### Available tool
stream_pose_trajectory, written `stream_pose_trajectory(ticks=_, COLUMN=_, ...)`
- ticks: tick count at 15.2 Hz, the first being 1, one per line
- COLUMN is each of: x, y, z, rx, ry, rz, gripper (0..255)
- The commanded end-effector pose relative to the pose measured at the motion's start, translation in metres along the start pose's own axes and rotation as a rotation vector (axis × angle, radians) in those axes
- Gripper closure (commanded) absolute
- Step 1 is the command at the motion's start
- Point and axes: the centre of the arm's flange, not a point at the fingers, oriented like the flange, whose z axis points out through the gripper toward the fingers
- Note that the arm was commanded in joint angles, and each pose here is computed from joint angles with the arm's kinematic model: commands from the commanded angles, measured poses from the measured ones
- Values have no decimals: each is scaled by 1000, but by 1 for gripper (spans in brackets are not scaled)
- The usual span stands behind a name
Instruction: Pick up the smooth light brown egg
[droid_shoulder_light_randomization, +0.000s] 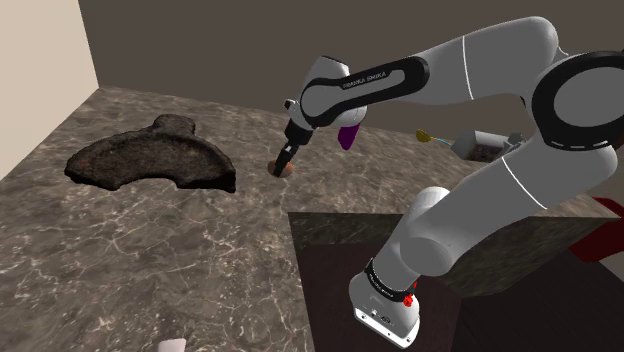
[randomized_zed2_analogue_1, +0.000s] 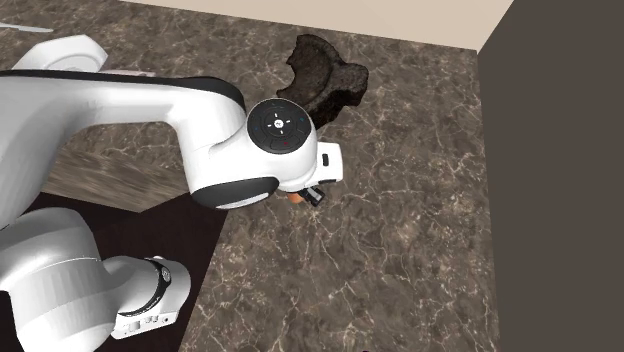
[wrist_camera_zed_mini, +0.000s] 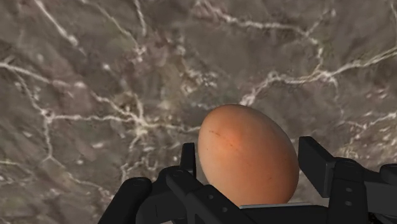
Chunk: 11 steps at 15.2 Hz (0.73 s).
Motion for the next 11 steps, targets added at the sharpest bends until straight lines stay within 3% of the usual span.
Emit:
stream_pose_trajectory(ticks=1, x=0, y=0, z=1, rx=1, ry=-2, rz=1, gripper=255)
stream_pose_trajectory(ticks=11, x=8, y=-6, z=-45, rx=1, ry=-2, rz=1, gripper=255)
